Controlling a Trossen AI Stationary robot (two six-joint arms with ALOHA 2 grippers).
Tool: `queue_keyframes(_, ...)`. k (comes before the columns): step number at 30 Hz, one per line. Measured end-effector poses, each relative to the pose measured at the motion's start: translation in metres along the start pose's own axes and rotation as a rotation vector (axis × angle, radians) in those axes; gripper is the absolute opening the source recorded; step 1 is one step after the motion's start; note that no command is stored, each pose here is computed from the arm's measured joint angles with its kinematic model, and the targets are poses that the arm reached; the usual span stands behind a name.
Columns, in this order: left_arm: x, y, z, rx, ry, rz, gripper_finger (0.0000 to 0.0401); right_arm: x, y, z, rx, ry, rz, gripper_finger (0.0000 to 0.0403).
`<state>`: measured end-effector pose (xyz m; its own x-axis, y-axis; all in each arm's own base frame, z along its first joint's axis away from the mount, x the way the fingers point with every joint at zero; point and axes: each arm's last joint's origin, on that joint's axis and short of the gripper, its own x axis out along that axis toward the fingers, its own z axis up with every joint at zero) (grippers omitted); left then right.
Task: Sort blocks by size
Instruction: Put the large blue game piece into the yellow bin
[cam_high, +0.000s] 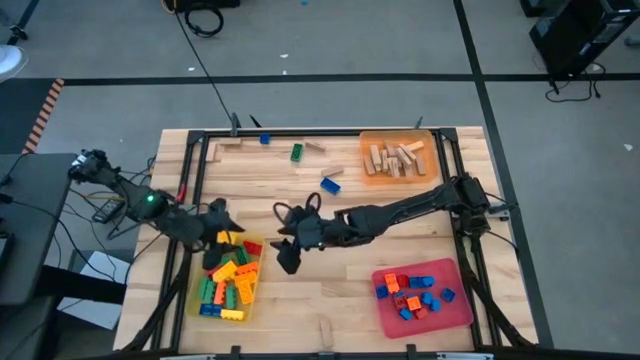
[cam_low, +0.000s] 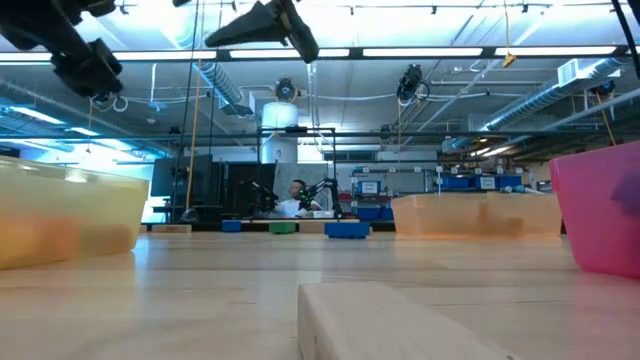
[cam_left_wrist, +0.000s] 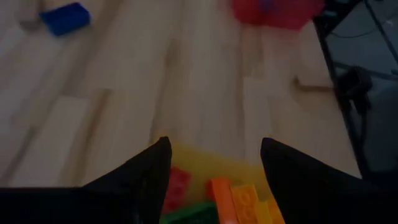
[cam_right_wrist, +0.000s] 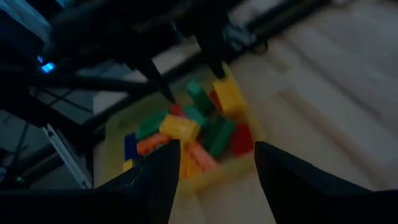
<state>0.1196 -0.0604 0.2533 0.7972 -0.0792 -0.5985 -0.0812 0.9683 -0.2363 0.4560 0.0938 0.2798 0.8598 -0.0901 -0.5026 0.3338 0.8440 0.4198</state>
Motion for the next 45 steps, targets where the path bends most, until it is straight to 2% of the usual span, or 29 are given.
queue_keyframes(5,0.004,0.01,0.005,0.021,-0.013,0.065,0.0254,0.005,-0.013,0.016,-0.014,-0.051,-0.008,0.0224)
queue_keyframes(14,0.007,0.028,0.015,0.013,-0.058,0.171,0.0255,0.014,-0.068,0.056,0.01,0.012,-0.015,0.0255)
queue_keyframes(17,0.008,0.033,0.018,-0.013,-0.076,0.201,0.0255,0.008,-0.086,0.077,-0.019,0.031,-0.073,0.0264)
queue_keyframes(22,0.008,0.042,0.022,-0.049,-0.097,0.252,0.0255,-0.002,-0.13,0.099,0.05,0.137,-0.212,0.0281)
queue_keyframes(27,0.008,0.048,0.026,-0.087,-0.128,0.288,0.0255,-0.006,-0.162,0.107,0.015,0.2,-0.263,0.0292)
queue_keyframes(34,0.008,0.056,0.031,-0.128,-0.168,0.326,0.0255,-0.013,-0.196,0.126,0.005,0.17,-0.303,0.0293)
queue_keyframes(40,0.009,0.06,0.035,-0.152,-0.184,0.35,0.0255,-0.016,-0.221,0.122,0.047,0.281,-0.354,0.0294)
queue_keyframes(45,0.016,0.063,0.036,-0.179,-0.17,0.371,0.0255,-0.002,-0.233,0.094,0.056,0.491,-0.423,0.0294)
